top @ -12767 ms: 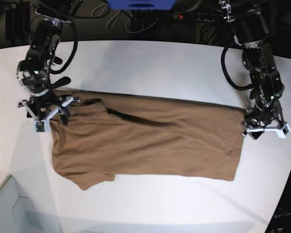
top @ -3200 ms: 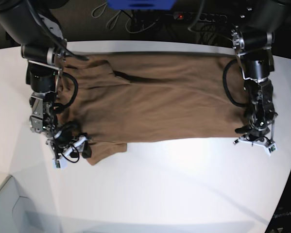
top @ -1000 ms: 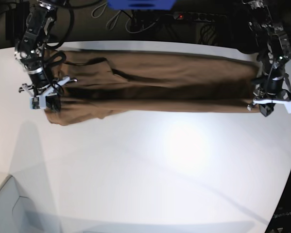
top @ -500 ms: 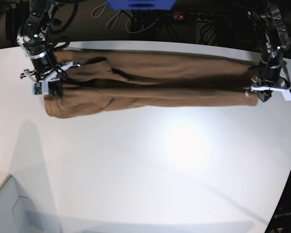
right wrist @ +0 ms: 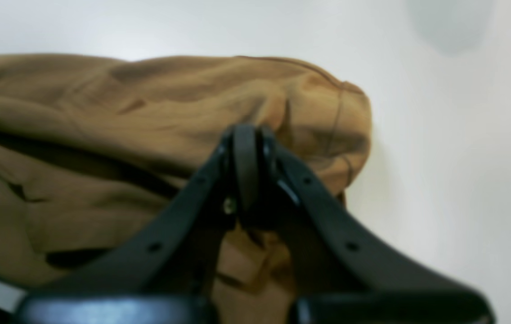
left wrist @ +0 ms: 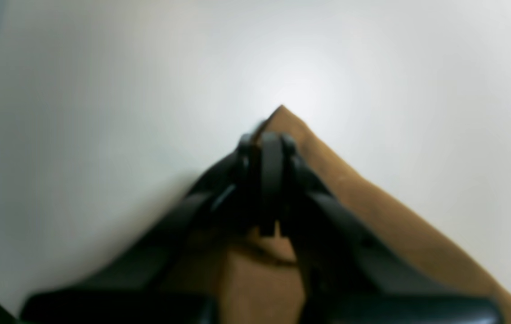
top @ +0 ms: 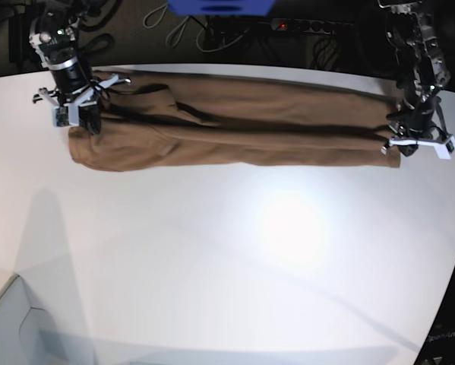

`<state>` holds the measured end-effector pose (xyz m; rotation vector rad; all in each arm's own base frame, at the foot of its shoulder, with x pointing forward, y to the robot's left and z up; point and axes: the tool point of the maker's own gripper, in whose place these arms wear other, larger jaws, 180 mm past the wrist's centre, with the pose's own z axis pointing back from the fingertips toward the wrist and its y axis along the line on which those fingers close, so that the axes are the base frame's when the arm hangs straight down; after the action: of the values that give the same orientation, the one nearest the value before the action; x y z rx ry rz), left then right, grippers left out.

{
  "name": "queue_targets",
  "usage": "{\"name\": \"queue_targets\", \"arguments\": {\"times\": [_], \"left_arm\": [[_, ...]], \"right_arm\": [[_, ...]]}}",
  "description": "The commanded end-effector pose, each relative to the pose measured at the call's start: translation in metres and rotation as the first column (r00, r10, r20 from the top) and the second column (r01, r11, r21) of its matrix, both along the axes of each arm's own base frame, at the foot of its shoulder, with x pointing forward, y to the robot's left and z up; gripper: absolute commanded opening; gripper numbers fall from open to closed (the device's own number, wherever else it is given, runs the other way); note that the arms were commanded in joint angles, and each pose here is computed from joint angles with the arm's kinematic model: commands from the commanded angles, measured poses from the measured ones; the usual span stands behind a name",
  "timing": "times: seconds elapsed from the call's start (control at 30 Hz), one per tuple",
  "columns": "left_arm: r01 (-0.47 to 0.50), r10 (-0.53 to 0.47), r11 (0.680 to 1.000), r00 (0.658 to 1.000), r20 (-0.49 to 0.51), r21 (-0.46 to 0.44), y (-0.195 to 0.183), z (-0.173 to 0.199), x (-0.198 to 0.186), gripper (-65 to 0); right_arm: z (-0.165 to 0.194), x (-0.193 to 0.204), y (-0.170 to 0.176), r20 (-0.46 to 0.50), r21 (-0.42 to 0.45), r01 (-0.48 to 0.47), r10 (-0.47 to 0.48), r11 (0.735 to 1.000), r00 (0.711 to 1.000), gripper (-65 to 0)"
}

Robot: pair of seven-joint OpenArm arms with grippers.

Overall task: Layout the t-shirt on the table in an organized manner, then fold the t-shirt properly
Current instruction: 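Lay the folded strip down and smooth it with both grippers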

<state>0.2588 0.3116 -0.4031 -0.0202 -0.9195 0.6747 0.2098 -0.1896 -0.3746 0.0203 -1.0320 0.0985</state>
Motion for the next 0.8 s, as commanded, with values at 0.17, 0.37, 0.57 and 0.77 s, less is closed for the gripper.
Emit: {"name": "queue_targets", "arguments": {"times": [0.17, 0.37, 0.57, 0.77], "left_arm": [[-0.018, 0.018, 0.999, 1.0, 0.015, 0.029, 0.015, 0.005, 0.007, -64.8], [-0.02, 0.019, 1.0, 1.0, 0.017, 0.021, 0.013, 0.004, 0.007, -64.4], [-0.023, 0.023, 0.999, 0.999, 0.029, 0.024, 0.015, 0.009, 0.009, -45.5], [-0.014, 0.012, 0.999, 0.998, 0.057, 0.04, 0.013, 0.021, 0.011, -22.8]], "right_arm": [[-0.01, -0.001, 0.002, -0.002, 0.041, 0.009, -0.009, 0.999, 1.0, -65.0], [-0.025, -0.006, 0.003, -0.039, 0.063, 0.018, -0.016, 0.998, 0.999, -65.0], [-0.023, -0.001, 0.004, -0.029, 0.064, 0.016, -0.014, 0.998, 0.999, -65.0], [-0.023, -0.001, 0.004, -0.029, 0.064, 0.016, -0.014, 0.998, 0.999, -65.0]]}}
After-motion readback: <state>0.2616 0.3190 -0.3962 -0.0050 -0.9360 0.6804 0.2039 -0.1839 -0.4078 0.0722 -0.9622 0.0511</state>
